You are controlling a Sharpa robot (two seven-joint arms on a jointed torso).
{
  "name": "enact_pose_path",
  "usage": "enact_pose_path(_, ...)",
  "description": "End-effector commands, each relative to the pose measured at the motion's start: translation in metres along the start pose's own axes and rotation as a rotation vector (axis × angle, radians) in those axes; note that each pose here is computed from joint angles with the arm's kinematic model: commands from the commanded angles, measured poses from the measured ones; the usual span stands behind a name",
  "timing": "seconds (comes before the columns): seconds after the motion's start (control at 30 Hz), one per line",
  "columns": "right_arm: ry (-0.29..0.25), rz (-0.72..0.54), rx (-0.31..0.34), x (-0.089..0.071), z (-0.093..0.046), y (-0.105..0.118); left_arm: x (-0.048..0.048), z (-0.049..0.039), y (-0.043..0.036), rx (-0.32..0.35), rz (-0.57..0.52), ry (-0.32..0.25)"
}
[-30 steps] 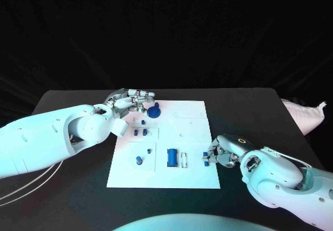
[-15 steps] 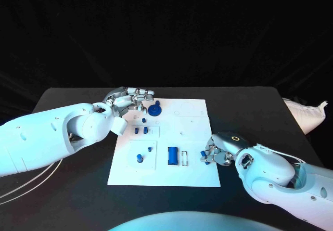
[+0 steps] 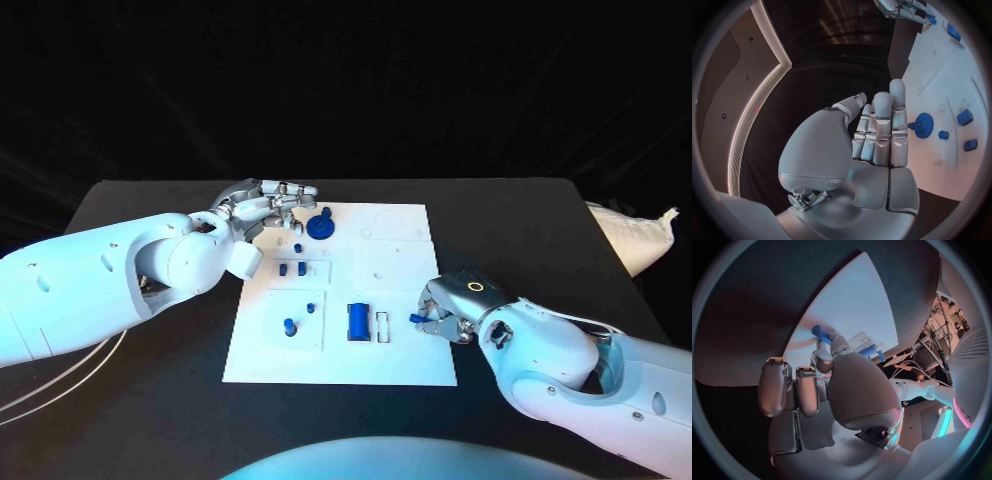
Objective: Assemble the parts on the task board
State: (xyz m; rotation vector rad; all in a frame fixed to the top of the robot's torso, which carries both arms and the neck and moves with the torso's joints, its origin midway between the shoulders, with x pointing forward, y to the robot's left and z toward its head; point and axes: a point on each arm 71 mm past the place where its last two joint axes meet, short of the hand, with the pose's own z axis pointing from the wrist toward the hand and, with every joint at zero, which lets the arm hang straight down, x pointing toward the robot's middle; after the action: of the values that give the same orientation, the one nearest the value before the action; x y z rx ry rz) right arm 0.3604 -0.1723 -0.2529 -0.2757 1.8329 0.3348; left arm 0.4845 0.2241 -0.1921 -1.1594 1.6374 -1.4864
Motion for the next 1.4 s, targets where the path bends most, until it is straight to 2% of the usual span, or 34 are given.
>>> enact_pose_path(0.03, 0.074, -0.045, 0.021, 0.013, -0.001, -0.004, 0.0018, 0.0003, -0.0009, 0.011, 0.002, 0.017)
enact_pose_path(0.37, 0.057, 0.049, 0.032, 0.012, -0.001, -0.005, 0.0018, 0.0001, -0.0009, 0.010, 0.000, 0.017)
enact_pose_path(0.8, -0.035, 0.236, 0.028, 0.001, -0.006, 0.004, 0.0023, 0.0002, -0.0006, 0.008, 0.006, 0.022)
enact_pose_path(1.1, 0.003, 0.387, 0.052, -0.001, -0.007, 0.011, 0.0030, 0.0005, -0.0005, 0.007, 0.007, 0.026)
enact_pose_path(1.4, 0.053, 0.432, 0.059, 0.002, -0.001, 0.016, 0.0040, 0.0008, -0.0004, 0.006, 0.007, 0.029)
